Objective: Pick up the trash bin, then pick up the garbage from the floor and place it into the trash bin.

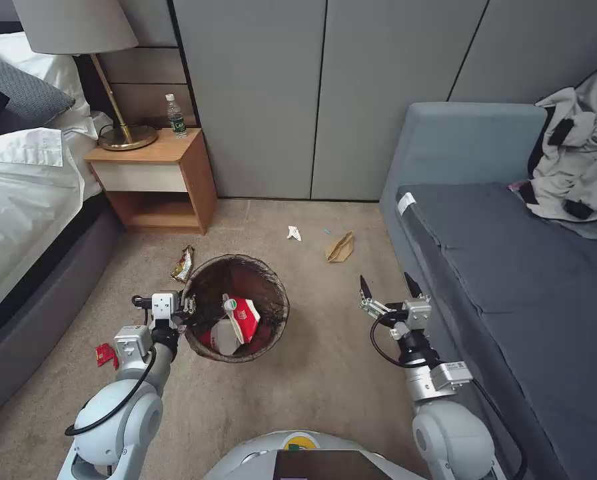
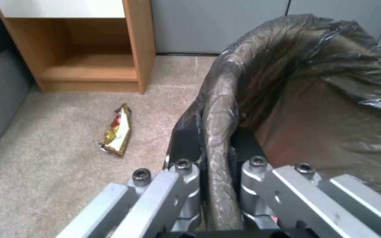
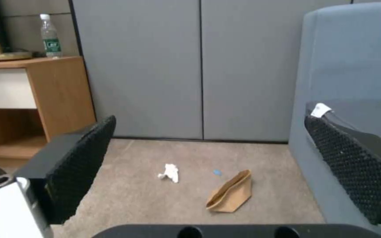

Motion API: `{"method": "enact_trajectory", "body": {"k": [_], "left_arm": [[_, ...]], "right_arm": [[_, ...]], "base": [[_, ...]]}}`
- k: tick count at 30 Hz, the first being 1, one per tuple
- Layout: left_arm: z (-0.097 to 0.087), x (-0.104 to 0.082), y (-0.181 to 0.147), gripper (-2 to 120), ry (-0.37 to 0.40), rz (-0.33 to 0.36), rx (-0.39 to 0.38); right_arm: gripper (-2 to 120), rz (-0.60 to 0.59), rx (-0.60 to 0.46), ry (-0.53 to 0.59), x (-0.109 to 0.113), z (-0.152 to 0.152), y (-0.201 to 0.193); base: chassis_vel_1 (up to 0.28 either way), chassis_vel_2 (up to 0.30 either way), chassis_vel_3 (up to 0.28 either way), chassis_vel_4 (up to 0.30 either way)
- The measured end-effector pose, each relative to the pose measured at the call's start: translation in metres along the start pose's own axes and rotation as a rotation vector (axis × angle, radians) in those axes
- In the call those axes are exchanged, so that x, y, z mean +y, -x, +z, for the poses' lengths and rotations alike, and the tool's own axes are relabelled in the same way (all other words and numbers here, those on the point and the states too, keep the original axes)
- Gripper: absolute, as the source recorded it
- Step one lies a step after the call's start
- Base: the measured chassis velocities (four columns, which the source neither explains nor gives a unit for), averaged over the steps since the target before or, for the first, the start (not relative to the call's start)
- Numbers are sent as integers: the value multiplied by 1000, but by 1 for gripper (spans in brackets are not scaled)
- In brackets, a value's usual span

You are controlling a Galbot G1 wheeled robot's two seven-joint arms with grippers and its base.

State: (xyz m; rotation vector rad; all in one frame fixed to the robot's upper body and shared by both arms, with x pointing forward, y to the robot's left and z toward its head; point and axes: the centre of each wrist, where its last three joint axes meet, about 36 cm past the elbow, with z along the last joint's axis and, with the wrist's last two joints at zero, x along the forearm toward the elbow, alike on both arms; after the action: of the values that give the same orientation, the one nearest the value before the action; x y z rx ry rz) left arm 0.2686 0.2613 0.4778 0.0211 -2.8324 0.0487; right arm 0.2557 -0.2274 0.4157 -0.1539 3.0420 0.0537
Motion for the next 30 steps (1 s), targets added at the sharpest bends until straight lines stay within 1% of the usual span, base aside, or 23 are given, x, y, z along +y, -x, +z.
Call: {"method": "enact_trajectory", "body": {"k": [9,30], "left_arm": [[-1,-1,0,5,-2,1,-3],[0,0,1,5,-2,-1,-6]], "right_arm": [[100,12,-6,6,11,2,0],[100,9,-9,8,10,2,4]], "base": [[0,0,0,0],[0,0,0,0]]}}
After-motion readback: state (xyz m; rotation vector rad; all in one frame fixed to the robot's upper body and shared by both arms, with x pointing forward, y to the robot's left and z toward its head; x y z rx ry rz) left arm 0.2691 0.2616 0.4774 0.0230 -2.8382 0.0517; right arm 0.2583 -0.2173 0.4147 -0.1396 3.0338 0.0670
